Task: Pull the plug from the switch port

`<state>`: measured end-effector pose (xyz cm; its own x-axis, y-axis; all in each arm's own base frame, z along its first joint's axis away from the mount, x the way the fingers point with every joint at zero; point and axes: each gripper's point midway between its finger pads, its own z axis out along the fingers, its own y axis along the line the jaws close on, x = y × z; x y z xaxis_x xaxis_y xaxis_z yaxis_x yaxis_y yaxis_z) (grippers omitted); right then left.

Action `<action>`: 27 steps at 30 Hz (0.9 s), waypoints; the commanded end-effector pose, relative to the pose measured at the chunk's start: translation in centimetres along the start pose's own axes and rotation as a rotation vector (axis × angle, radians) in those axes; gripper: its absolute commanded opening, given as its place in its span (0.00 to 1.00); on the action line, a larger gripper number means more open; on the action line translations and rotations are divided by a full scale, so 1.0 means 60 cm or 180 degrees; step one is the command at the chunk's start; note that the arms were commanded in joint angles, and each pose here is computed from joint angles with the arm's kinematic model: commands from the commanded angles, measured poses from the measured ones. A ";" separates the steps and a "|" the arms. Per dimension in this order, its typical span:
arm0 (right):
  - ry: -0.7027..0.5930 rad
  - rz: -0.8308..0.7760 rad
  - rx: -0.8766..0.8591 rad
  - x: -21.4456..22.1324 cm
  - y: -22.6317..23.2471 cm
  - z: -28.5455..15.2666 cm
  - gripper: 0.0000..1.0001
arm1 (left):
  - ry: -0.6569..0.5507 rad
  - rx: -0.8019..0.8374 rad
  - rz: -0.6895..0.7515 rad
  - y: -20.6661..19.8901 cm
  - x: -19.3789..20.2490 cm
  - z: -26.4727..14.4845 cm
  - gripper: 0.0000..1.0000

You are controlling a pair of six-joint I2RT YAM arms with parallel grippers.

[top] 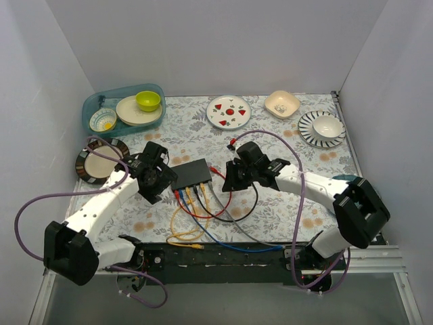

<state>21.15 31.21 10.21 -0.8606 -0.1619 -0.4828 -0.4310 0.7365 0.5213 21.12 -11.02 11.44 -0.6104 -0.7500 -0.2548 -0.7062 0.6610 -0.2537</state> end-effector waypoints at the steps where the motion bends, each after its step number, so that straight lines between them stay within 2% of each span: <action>1: -0.0167 -0.0039 0.0007 -0.049 0.000 0.013 0.18 | -0.0076 0.0574 0.0103 -0.084 -0.025 0.031 0.71; 2: -0.0115 -0.0026 0.0071 -0.047 -0.011 0.025 0.16 | -0.0030 0.0475 0.0109 -0.082 -0.025 0.052 0.71; 6: -0.0025 0.0040 0.0222 -0.052 -0.038 0.052 0.09 | 0.0060 0.0638 0.0220 -0.116 -0.023 0.093 0.70; 17: 0.0217 0.0272 0.0268 -0.068 -0.076 0.138 0.04 | 0.0151 0.0611 0.0249 -0.131 -0.035 0.177 0.63; 27: 0.0245 0.0430 0.0285 -0.092 -0.111 0.162 0.03 | 0.0306 0.0667 0.0346 -0.166 -0.051 0.221 0.62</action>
<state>29.67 33.79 2.41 -0.9294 -0.1311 -0.3451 -0.2995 0.8144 0.4971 35.65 -15.88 5.82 -0.6742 -0.7020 -0.2294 -0.5327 0.6773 -0.5074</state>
